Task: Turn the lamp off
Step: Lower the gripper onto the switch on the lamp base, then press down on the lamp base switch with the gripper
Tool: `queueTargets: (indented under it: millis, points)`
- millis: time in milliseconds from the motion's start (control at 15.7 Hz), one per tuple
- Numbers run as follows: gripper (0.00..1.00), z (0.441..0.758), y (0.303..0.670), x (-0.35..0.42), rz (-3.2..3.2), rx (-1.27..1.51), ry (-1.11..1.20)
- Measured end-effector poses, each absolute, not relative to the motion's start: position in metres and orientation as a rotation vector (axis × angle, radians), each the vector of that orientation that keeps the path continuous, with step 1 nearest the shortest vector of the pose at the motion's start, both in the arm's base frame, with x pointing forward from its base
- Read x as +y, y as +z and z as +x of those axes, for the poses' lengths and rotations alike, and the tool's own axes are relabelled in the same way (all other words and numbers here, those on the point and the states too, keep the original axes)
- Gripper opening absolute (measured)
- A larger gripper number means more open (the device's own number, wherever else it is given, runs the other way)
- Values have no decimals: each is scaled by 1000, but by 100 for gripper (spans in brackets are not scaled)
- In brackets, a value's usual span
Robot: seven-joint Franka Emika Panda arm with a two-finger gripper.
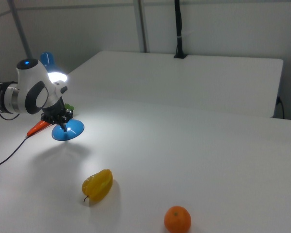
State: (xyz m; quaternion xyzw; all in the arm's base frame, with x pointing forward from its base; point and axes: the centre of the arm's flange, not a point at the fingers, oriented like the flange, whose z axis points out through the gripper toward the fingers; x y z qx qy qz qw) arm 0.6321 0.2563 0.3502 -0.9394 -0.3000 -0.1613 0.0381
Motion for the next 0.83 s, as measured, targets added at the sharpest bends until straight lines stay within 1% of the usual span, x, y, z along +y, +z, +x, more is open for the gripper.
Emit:
queueTargets:
  millis: [826]
  points:
    - [1, 635, 331, 258, -2885, -930, -509]
